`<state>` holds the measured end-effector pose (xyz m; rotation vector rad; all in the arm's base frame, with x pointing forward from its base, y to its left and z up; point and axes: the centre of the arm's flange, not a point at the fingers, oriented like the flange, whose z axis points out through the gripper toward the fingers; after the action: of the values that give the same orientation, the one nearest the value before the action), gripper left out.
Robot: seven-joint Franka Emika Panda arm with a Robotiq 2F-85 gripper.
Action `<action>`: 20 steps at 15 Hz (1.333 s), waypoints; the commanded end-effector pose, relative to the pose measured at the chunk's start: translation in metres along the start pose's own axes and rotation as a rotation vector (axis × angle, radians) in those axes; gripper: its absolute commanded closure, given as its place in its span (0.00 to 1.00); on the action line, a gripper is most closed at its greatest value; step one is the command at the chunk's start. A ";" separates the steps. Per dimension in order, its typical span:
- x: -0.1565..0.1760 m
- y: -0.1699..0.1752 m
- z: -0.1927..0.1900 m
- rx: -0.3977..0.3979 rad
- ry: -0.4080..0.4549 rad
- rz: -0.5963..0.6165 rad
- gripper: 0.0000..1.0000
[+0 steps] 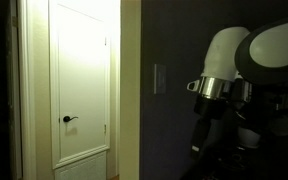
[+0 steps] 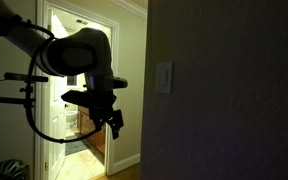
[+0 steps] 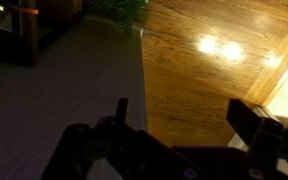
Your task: Turn on the light switch
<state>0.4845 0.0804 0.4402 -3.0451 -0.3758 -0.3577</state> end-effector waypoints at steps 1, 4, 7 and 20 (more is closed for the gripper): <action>0.024 0.017 -0.016 -0.074 0.050 0.039 0.00; 0.037 0.026 -0.038 -0.107 0.108 0.073 0.33; 0.048 0.035 -0.056 -0.123 0.183 0.117 0.53; 0.084 0.059 -0.128 -0.246 0.444 0.162 0.95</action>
<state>0.5407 0.0301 0.5687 -3.0746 -0.0959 -1.0113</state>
